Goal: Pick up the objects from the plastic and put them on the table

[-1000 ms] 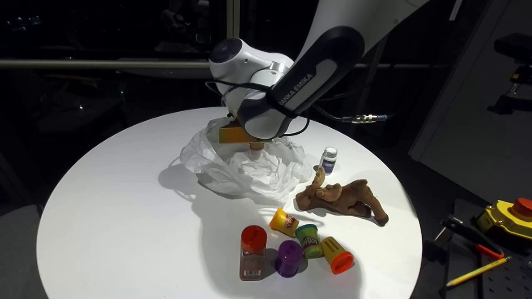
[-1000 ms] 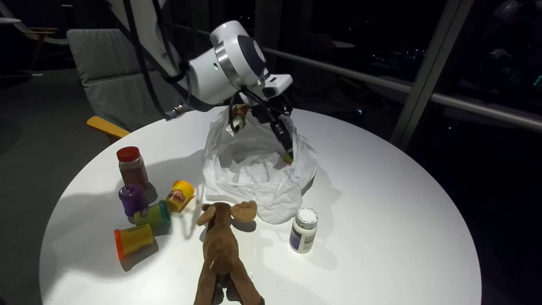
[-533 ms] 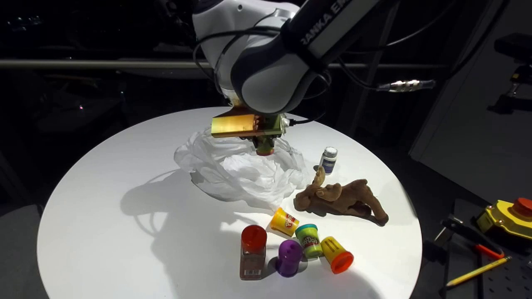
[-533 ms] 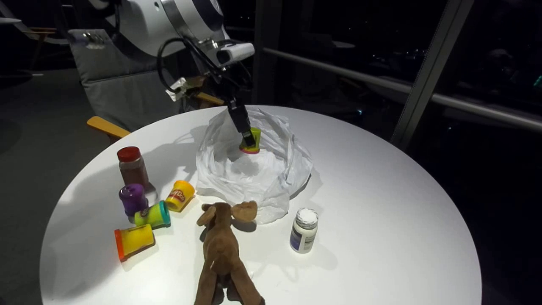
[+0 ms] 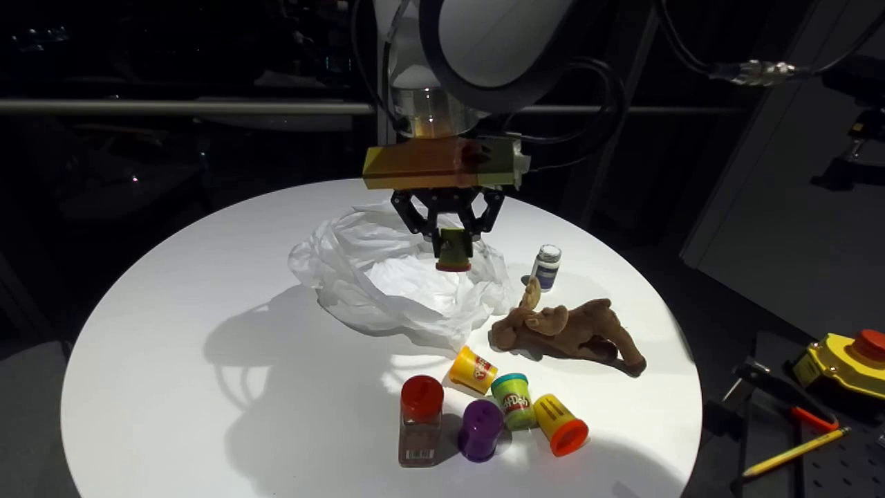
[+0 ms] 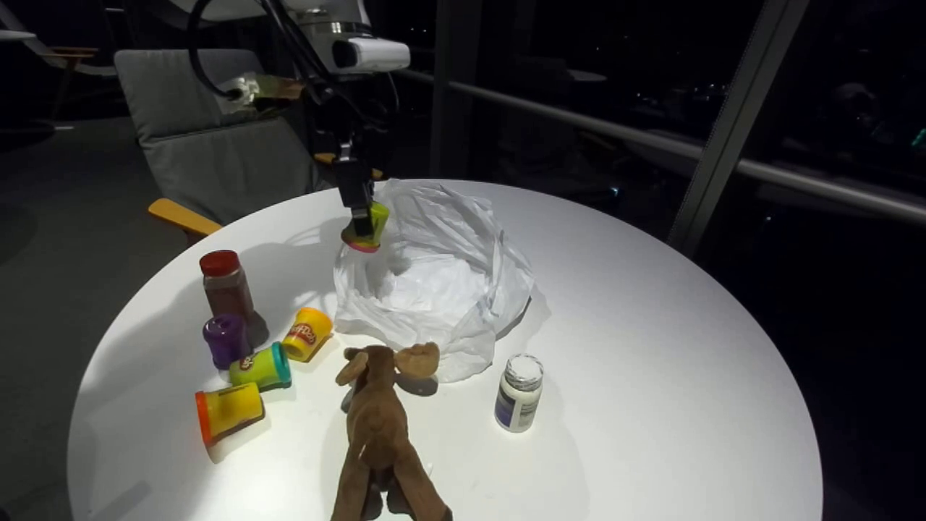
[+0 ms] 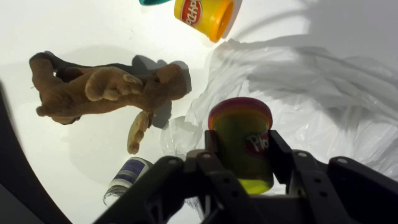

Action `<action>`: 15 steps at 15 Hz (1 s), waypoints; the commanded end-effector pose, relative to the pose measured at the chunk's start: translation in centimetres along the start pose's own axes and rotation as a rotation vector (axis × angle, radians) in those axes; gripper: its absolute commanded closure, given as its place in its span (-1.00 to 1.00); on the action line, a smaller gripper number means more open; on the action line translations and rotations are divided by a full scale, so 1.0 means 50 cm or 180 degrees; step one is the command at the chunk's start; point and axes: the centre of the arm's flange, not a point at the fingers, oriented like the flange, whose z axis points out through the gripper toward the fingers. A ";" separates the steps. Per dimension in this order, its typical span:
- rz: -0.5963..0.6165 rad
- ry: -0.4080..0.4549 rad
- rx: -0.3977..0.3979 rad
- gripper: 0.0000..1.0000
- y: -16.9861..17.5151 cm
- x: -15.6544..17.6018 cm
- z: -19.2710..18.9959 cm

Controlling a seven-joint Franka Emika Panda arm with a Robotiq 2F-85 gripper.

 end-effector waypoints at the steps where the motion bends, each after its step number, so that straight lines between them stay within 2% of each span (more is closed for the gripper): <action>1: -0.0206 -0.0205 0.0031 0.64 0.072 -0.084 -0.015; 4: -0.0370 -0.0333 -0.0072 0.64 0.111 -0.162 0.021; 6: -0.0337 -0.0193 -0.0142 0.64 0.134 -0.192 0.053; 8: -0.0123 0.0017 -0.0191 0.64 0.151 -0.194 0.093; 14: 0.0092 0.0178 -0.0444 0.64 0.183 -0.193 0.182; 15: 0.0105 0.0196 -0.0472 0.16 0.185 -0.191 0.187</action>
